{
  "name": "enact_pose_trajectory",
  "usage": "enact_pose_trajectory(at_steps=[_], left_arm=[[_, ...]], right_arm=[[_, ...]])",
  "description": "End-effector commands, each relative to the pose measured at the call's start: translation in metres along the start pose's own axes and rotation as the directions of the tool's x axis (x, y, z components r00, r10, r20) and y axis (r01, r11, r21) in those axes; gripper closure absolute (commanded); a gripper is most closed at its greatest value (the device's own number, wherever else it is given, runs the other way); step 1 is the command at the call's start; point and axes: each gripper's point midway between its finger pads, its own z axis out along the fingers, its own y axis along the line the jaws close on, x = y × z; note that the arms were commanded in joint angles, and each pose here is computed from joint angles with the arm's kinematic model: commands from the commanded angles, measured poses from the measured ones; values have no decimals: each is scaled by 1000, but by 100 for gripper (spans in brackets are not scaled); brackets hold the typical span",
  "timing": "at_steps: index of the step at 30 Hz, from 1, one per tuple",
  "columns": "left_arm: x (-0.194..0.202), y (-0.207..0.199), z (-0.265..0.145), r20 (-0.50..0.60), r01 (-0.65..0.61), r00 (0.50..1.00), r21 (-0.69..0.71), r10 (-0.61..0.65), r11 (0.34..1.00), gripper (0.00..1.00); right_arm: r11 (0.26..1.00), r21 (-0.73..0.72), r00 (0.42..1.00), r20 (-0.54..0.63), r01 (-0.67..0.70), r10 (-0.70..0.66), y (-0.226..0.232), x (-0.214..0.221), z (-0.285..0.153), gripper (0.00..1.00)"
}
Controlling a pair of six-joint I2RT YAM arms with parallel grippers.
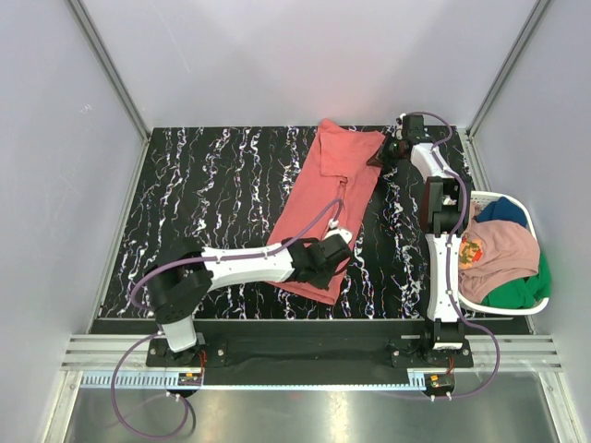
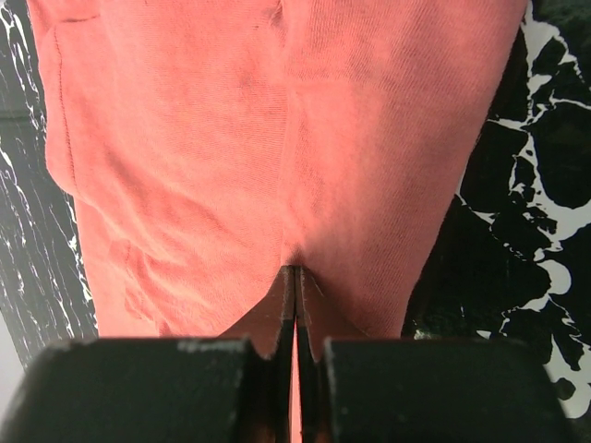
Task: Fold and stack the t-shirts
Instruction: Fold the tshirt
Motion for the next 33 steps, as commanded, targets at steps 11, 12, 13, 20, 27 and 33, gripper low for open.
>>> enact_pose_trajectory(at_steps=[11,12,13,20,27,33], left_arm=[[61,21,31,-93,15,996,-25,-17,1000,94],[62,17,27,-91,18,996,-1,-18,1000,94],[61,14,26,-86,25,996,16,-24,1000,93],[22,-34,-11,10,100,994,257,-106,961,82],[-32,-21,-74,90,112,985,328,-149,938,62],[-39,106,-70,116,354,920,161,-374,921,58]], right_arm=[[998,50,999,25,-27,26,-35,-20,-13,100],[998,49,999,29,-25,24,-36,-23,-11,100],[999,45,999,33,-19,18,-35,-25,-11,99],[996,-75,998,27,52,-50,1,-39,-27,88],[1000,6,996,90,-3,2,30,-40,-104,44],[975,173,989,67,-139,129,50,52,-188,26]])
